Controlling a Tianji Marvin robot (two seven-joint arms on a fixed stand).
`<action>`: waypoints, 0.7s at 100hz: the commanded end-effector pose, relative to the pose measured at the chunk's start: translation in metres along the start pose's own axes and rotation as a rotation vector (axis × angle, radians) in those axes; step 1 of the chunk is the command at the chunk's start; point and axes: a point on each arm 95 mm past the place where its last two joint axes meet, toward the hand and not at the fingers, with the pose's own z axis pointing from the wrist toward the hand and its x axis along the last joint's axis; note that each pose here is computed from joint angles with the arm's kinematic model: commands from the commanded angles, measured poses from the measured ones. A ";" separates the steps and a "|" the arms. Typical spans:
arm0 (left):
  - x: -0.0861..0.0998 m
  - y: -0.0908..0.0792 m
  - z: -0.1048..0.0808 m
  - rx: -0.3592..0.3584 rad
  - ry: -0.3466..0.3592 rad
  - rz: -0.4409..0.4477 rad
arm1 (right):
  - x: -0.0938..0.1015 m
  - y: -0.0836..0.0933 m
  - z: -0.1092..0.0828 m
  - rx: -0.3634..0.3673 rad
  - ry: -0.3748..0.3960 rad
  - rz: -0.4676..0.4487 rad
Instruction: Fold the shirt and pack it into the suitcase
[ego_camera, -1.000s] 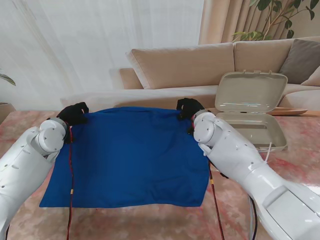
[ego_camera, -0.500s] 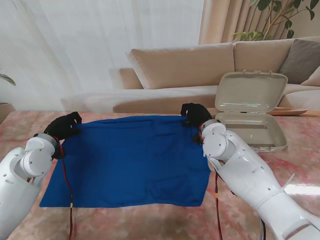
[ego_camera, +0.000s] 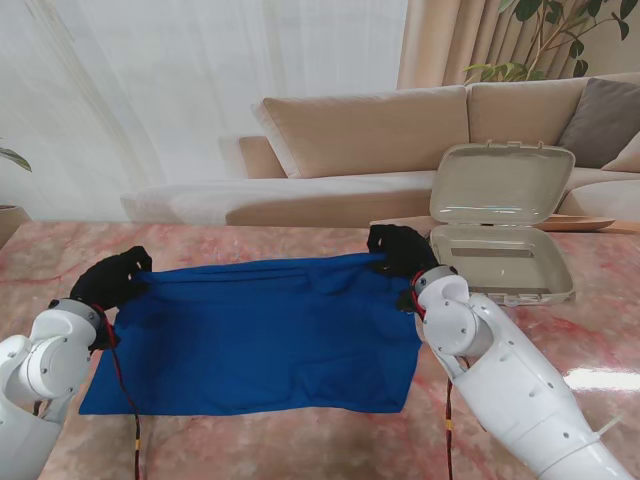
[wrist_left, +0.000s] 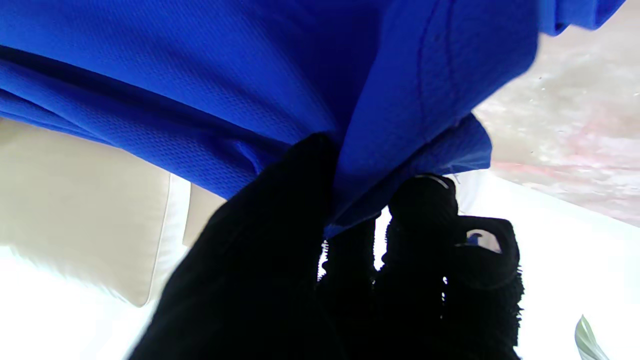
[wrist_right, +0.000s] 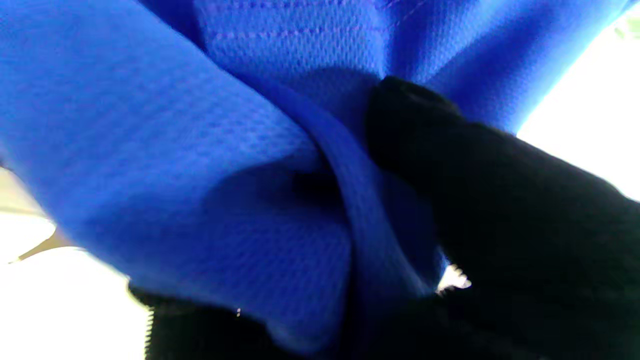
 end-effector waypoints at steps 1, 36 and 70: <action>-0.001 0.008 -0.007 -0.007 -0.021 -0.011 | -0.008 -0.011 -0.012 0.028 -0.006 -0.002; 0.003 0.022 -0.040 0.012 -0.050 -0.017 | -0.011 -0.019 -0.049 -0.003 0.017 0.008; -0.005 0.046 -0.065 -0.003 -0.116 -0.016 | -0.018 -0.042 -0.076 0.056 0.026 0.027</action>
